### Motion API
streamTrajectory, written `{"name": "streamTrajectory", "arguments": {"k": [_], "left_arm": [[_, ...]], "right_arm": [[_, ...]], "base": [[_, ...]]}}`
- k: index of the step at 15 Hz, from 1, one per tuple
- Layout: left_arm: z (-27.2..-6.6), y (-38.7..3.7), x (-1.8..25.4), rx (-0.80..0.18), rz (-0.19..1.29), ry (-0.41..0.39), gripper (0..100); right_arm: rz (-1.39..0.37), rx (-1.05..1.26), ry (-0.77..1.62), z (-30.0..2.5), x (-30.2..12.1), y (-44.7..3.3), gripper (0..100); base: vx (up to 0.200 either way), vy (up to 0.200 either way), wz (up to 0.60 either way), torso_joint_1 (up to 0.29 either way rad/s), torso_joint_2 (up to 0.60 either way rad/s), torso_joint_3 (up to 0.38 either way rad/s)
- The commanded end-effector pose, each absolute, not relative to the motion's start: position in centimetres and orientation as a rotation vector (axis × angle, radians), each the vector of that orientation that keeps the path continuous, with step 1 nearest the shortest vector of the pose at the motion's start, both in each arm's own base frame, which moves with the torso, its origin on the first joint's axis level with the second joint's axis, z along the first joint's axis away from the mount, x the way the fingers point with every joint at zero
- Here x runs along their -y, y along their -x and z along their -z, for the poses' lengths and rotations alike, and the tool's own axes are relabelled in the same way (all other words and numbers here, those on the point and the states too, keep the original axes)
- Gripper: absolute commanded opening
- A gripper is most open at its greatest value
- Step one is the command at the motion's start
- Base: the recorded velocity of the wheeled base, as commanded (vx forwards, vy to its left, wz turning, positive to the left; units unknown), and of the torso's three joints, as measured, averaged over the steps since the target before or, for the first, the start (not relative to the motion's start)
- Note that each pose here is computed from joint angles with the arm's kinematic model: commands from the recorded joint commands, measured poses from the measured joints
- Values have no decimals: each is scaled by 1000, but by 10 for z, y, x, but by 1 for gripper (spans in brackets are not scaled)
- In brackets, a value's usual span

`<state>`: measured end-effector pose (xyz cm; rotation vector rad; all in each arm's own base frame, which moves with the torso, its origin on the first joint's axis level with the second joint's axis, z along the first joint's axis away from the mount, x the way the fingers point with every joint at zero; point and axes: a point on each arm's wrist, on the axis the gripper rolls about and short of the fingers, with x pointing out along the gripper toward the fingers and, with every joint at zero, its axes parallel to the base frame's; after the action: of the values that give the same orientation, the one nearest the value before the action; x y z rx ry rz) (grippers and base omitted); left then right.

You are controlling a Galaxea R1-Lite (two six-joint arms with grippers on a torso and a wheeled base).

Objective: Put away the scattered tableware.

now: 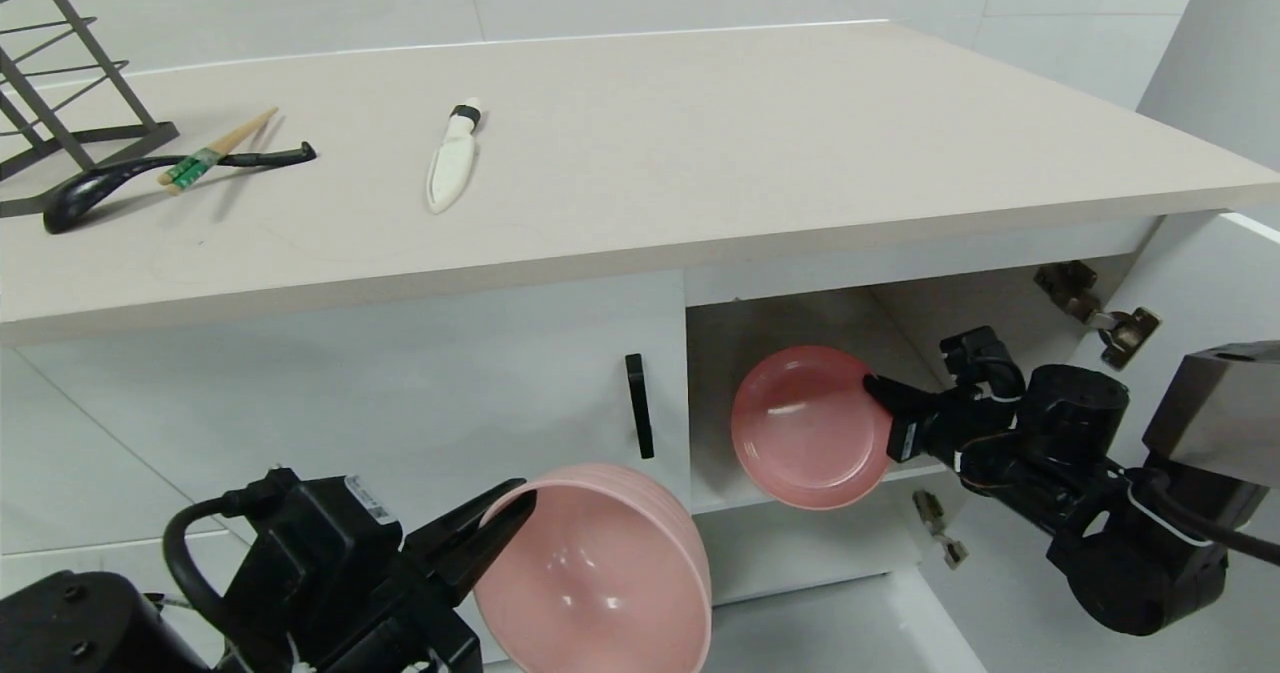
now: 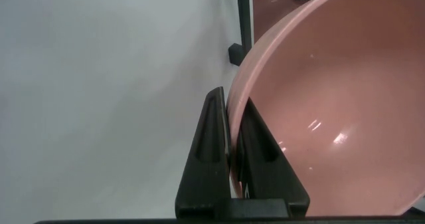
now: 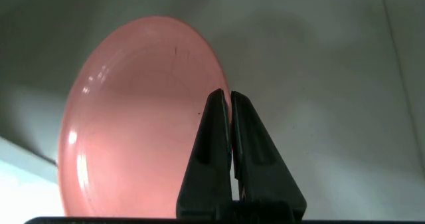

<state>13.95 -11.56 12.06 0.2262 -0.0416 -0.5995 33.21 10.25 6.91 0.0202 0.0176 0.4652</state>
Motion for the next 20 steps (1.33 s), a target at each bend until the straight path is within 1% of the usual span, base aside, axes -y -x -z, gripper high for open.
{"name": "streamTrajectory", "arguments": {"k": [1,4,9,14,20], "left_arm": [[-123,-138,114,55,597,-216,0],[-130,-135,111,89,590,-196,0],[-131,-135,110,91,584,-193,0],[-130,-135,110,87,586,-195,0],[-129,-136,111,84,586,-196,0]], "right_arm": [[-439,-16,-80,-57,-108,-353,0],[-418,-7,-144,-50,-112,-368,0],[-398,-15,-153,-30,-117,-385,0],[-398,3,-179,-26,-120,-396,0],[-396,-4,-177,-22,-120,-397,0]], "base": [[0,0,0,0,0,0],[0,0,0,0,0,0],[0,0,0,0,0,0],[0,0,0,0,0,0],[0,0,0,0,0,0]]}}
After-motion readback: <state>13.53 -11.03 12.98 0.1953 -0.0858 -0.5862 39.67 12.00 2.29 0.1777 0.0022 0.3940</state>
